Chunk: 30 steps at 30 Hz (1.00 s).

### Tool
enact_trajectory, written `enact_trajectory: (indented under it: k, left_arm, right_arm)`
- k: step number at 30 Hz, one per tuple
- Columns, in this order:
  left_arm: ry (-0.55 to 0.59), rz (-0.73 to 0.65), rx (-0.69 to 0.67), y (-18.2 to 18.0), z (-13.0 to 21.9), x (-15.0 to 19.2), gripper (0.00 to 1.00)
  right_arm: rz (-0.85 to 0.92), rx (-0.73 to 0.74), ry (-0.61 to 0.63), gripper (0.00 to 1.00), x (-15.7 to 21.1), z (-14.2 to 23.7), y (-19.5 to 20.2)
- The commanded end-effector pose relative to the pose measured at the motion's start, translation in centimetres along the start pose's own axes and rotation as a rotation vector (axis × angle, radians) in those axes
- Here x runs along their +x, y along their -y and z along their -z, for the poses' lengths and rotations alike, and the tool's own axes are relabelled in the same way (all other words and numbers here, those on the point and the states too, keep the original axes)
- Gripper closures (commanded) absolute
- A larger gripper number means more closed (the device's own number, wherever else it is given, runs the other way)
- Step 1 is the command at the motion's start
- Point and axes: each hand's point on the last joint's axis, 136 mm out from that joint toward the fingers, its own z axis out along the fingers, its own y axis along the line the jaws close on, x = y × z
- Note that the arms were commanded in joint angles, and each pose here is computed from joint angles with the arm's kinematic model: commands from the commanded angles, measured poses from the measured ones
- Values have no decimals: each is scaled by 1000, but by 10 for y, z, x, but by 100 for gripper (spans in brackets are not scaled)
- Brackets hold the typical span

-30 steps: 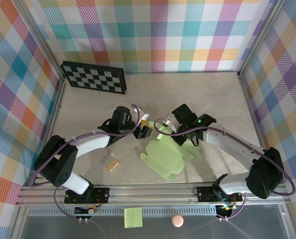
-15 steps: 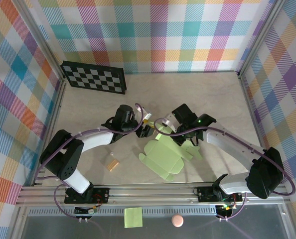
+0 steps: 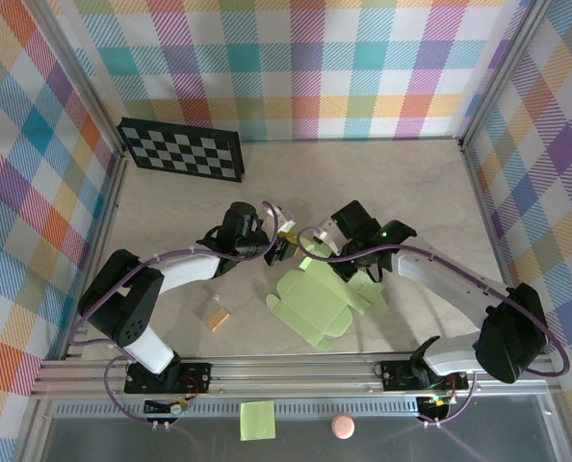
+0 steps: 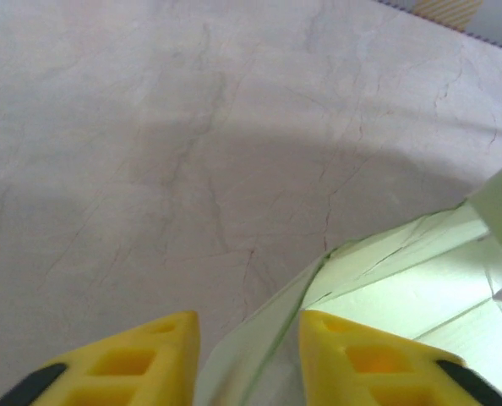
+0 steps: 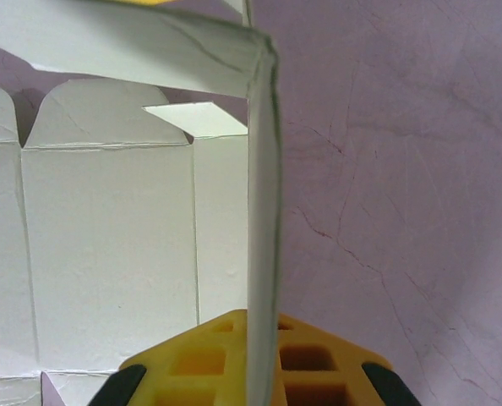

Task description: Fold the paper box

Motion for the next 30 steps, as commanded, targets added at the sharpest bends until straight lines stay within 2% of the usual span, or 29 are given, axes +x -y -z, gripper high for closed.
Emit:
enact_trajectory:
  k: [1, 4, 14, 17, 30]
  left_arm:
    - [59, -12, 23, 6, 8, -12, 76]
    - [32, 17, 39, 10, 7, -5, 85]
    - [-37, 95, -8, 15, -1, 18, 85]
    - [-65, 111, -18, 14, -5, 28, 82]
    - [-106, 125, -27, 21, -13, 58, 79]
  right_arm:
    - [-87, -6, 22, 100, -16, -4, 1]
    - [-172, -22, 11, 100, -23, -12, 0]
    - [-278, -11, 15, 100, -39, -31, 5]
    - [-286, -6, 19, 100, -42, -33, 6]
    - [-265, 29, -57, 100, -23, -51, 8]
